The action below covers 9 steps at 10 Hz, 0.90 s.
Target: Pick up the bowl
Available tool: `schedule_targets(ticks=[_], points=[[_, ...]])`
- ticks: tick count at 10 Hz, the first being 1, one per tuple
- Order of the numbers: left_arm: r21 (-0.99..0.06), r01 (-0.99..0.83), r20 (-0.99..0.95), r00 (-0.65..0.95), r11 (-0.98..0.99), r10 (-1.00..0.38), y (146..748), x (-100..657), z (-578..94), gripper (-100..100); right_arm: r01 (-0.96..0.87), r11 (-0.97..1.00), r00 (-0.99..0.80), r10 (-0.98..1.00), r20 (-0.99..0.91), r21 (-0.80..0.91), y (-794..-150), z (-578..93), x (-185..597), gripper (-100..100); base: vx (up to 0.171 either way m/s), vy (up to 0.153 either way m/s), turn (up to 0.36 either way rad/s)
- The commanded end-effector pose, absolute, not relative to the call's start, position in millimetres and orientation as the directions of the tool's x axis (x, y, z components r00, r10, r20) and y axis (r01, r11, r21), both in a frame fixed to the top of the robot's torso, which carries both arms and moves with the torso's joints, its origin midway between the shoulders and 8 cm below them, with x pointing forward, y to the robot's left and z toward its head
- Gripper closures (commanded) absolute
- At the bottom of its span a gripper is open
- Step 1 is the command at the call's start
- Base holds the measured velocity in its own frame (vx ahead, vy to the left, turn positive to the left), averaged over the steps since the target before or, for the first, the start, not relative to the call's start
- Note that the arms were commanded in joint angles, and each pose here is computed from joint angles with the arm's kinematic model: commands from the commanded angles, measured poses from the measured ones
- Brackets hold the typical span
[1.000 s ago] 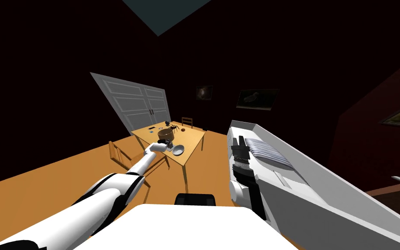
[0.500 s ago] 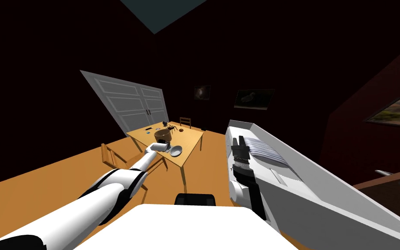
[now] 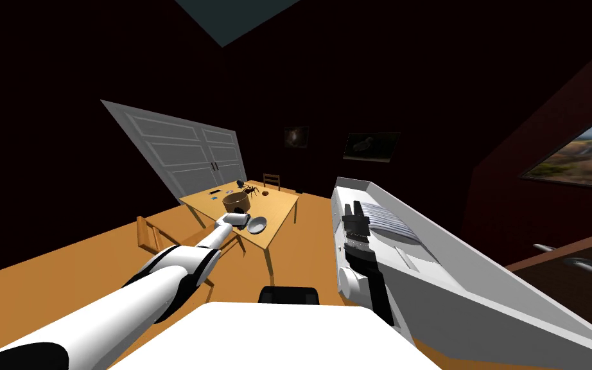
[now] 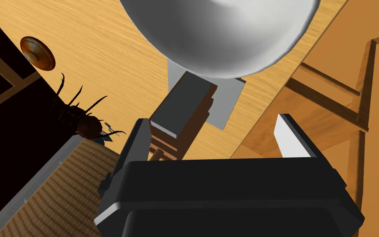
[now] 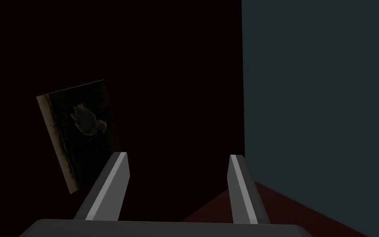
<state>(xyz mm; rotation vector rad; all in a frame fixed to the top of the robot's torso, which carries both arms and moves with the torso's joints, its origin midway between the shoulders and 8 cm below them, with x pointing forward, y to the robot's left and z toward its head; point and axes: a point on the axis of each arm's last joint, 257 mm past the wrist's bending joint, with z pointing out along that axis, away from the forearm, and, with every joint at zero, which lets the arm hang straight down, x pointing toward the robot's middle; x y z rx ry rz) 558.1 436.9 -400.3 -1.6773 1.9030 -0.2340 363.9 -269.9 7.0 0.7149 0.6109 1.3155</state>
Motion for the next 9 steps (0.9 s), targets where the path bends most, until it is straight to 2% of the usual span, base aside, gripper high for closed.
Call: schedule_targets(ticks=[1,3,9], points=[[-0.447,-0.881,-0.274,-0.030,0.155,-0.961,434,545,-411,-100,-0.638,0.103,0.158,0.987,-0.001,0.763,-270,7,364,0,0.042,-0.037,-0.093],[-0.434,-0.889,-0.272,-0.029,0.149,-0.962,436,540,-417,-100,-0.638,0.103,0.158,0.987,-0.001,0.763,-270,7,364,0,0.022,-0.021,-0.013],[-0.262,-0.963,-0.186,-0.016,0.065,-0.982,418,476,-472,-100,-0.638,0.103,0.158,0.987,-0.001,0.763,-270,7,364,0,0.023,-0.018,-0.050]])
